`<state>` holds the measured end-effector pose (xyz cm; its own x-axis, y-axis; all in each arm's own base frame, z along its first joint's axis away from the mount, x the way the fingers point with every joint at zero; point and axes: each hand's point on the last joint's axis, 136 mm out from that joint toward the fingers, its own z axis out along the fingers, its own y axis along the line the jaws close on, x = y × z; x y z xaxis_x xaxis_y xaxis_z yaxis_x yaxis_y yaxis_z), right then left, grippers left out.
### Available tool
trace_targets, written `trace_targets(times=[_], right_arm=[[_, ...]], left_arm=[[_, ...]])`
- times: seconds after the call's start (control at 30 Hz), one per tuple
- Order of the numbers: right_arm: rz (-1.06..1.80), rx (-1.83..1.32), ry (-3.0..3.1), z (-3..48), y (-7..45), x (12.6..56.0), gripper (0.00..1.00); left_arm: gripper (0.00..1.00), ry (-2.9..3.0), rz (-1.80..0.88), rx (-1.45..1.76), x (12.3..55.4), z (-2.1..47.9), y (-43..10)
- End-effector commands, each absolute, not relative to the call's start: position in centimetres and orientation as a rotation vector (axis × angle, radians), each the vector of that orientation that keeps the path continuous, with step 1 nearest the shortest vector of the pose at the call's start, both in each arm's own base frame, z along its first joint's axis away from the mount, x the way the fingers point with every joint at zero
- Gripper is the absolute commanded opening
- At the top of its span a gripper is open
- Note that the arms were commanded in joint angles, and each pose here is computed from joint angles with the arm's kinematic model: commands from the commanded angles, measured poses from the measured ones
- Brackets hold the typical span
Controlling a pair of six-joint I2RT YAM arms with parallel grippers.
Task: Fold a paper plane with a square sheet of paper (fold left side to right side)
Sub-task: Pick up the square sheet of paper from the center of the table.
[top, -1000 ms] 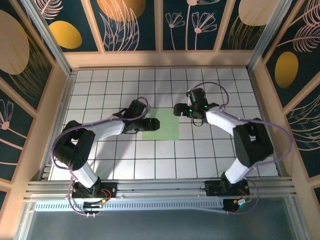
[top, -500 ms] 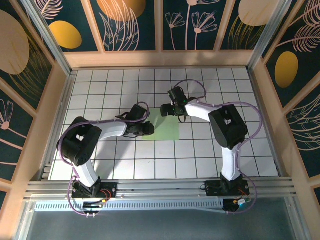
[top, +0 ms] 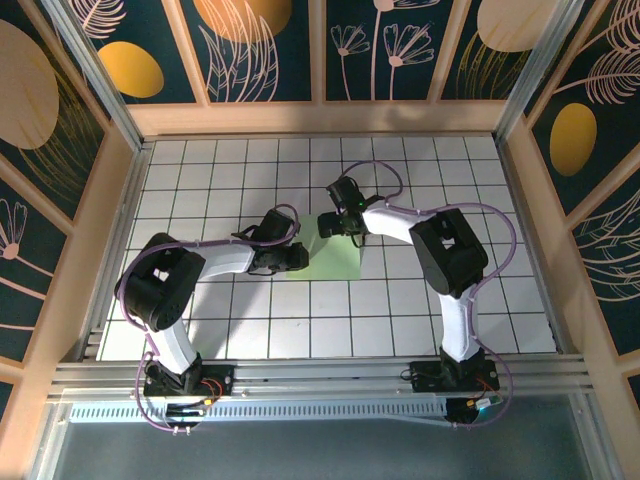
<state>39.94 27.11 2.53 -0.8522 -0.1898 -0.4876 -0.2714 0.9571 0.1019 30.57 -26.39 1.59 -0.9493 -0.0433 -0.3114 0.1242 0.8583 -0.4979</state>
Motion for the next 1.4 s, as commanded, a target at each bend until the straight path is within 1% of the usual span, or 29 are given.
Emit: trace_targets(times=[0.0,0.27,0.57,0.73,0.83,0.9,1.17,1.27,1.37], right_arm=[[0.279,-0.392,2.647,3.9,28.2,37.6,0.84],[0.412,-0.443,2.663,4.8,29.8,35.4,0.68],[0.435,-0.458,2.701,3.6,29.9,34.9,0.42],[0.526,-0.469,2.707,3.8,30.2,34.4,0.30],[0.630,-0.468,2.695,4.5,30.2,34.0,0.24],[0.722,-0.459,2.671,5.5,29.9,33.8,0.22],[1.036,-0.462,2.482,11.7,27.7,33.7,0.21],[1.139,-0.499,2.393,14.4,26.7,33.2,0.21],[1.227,-0.569,2.302,17.3,26.3,32.1,0.21]], left_arm=[[0.18,2.760,-0.762,0.021,29.8,0.3,-26.0],[0.18,2.736,-0.848,-0.008,29.7,0.9,-26.7],[0.19,2.734,-0.854,-0.007,29.7,0.9,-26.8],[0.23,2.698,-0.893,-0.004,30.0,1.9,-27.2],[0.30,2.653,-0.913,-0.020,30.5,3.1,-27.1],[0.39,2.588,-0.988,-0.033,30.9,5.1,-27.0],[0.66,2.343,-1.212,-0.119,32.1,10.5,-22.6],[0.76,2.186,-1.344,-0.085,32.0,13.7,-21.8],[0.84,2.045,-1.445,0.029,31.4,16.8,-22.1]])
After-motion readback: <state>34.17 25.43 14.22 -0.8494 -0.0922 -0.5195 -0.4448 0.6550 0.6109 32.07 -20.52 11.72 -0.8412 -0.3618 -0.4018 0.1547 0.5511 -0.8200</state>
